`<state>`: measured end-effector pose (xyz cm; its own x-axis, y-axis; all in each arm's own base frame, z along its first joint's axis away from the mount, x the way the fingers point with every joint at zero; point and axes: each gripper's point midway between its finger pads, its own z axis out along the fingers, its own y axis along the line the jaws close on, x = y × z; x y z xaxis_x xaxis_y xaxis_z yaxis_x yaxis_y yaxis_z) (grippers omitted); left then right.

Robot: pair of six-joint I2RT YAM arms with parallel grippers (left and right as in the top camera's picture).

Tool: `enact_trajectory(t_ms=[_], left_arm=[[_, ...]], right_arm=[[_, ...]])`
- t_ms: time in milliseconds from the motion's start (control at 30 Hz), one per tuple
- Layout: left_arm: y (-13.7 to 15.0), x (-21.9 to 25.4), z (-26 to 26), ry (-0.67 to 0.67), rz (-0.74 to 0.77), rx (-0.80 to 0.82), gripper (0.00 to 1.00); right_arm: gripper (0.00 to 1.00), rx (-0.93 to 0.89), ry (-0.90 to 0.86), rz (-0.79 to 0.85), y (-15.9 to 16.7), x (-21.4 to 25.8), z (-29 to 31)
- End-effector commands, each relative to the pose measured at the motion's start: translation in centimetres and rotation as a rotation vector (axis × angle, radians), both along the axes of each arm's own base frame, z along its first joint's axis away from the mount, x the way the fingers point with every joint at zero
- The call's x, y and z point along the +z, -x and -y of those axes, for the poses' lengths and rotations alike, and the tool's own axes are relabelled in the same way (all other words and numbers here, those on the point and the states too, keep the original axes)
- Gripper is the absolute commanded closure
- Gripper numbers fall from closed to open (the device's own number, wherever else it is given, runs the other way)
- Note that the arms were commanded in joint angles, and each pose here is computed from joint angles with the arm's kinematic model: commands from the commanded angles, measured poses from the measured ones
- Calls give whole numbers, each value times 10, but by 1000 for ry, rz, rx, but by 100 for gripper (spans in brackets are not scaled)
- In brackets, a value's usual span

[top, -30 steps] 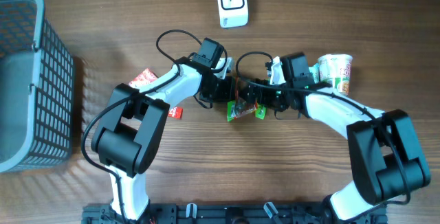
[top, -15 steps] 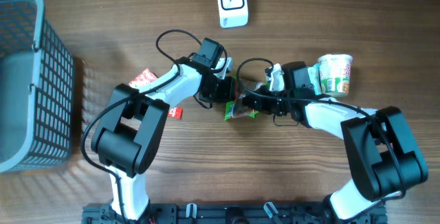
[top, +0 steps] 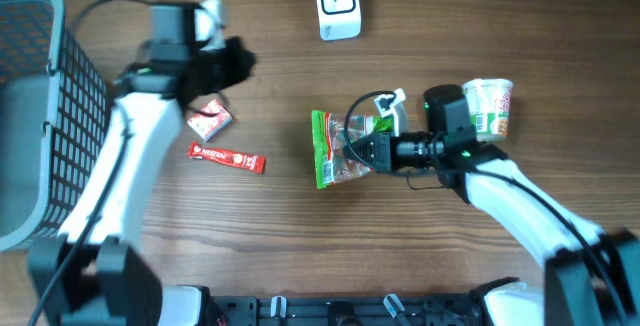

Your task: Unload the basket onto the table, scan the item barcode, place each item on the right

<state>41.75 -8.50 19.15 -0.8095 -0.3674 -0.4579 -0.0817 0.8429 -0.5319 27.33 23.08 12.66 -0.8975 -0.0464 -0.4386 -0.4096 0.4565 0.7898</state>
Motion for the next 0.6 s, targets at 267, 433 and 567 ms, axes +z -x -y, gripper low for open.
enact_trajectory(t_ms=[267, 433, 567], left_arm=[[16, 2, -132, -157, -22, 231, 90], [20, -7, -144, -261, -34, 211, 73], [22, -9, -158, -328, -50, 260, 54]], right_arm=[[96, -42, 66, 118, 4, 80, 14], [96, -29, 65, 165, 0, 103, 13], [96, 3, 81, 185, 4, 110, 13]])
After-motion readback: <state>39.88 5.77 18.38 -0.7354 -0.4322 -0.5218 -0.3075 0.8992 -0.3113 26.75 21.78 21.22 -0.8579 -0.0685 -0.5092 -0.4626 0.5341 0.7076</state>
